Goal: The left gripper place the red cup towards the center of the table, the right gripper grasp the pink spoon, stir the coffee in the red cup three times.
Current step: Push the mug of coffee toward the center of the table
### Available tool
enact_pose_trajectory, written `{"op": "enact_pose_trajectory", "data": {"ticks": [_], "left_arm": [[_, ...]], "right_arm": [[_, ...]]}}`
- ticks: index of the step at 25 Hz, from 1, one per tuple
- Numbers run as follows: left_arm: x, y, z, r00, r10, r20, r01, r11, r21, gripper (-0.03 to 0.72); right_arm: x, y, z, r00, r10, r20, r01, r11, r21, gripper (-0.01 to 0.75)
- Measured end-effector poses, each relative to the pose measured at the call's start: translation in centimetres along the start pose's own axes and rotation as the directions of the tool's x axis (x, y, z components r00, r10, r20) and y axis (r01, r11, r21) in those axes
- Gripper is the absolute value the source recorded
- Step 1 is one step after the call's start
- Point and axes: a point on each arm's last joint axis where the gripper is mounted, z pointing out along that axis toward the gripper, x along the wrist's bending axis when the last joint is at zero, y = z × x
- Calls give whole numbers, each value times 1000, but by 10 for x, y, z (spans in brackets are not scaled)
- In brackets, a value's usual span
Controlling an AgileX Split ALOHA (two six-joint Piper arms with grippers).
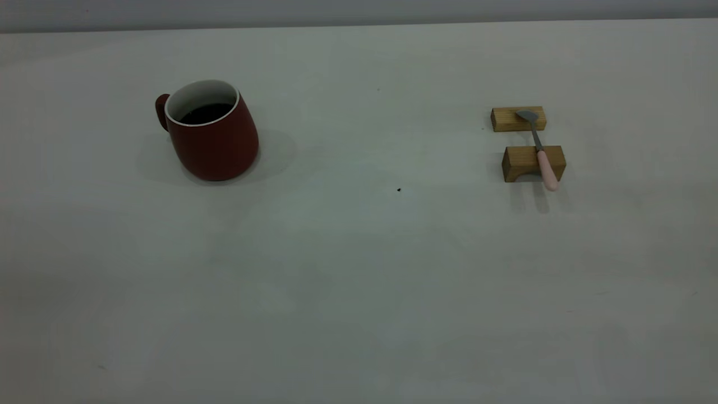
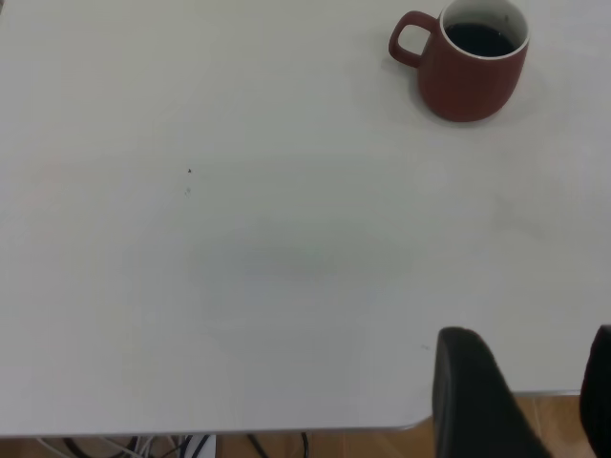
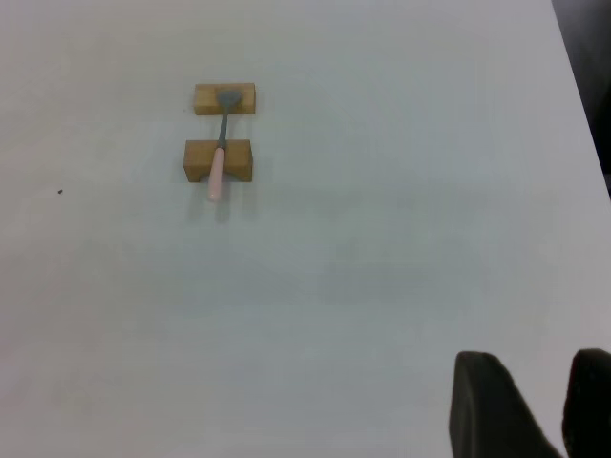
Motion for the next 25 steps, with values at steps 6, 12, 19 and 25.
{"op": "enact_pose_trajectory", "data": {"ticks": [6,12,19,25], "left_arm": [[0,0,0,1000,-5,0,5,1000,0,355],[4,16,14,997,-36,-64,45,990,136,355],[5,77,67,992,44,-120,-3,947,322,355],[-3,123,152,994,81,-76,-44,915,400,355]], "right_arm": [[0,0,0,1000,0,0,0,1000,0,237],[0,0,0,1000,0,0,0,1000,0,237],[0,0,0,1000,0,0,0,1000,0,237],[0,0,0,1000,0,0,0,1000,0,237]]}}
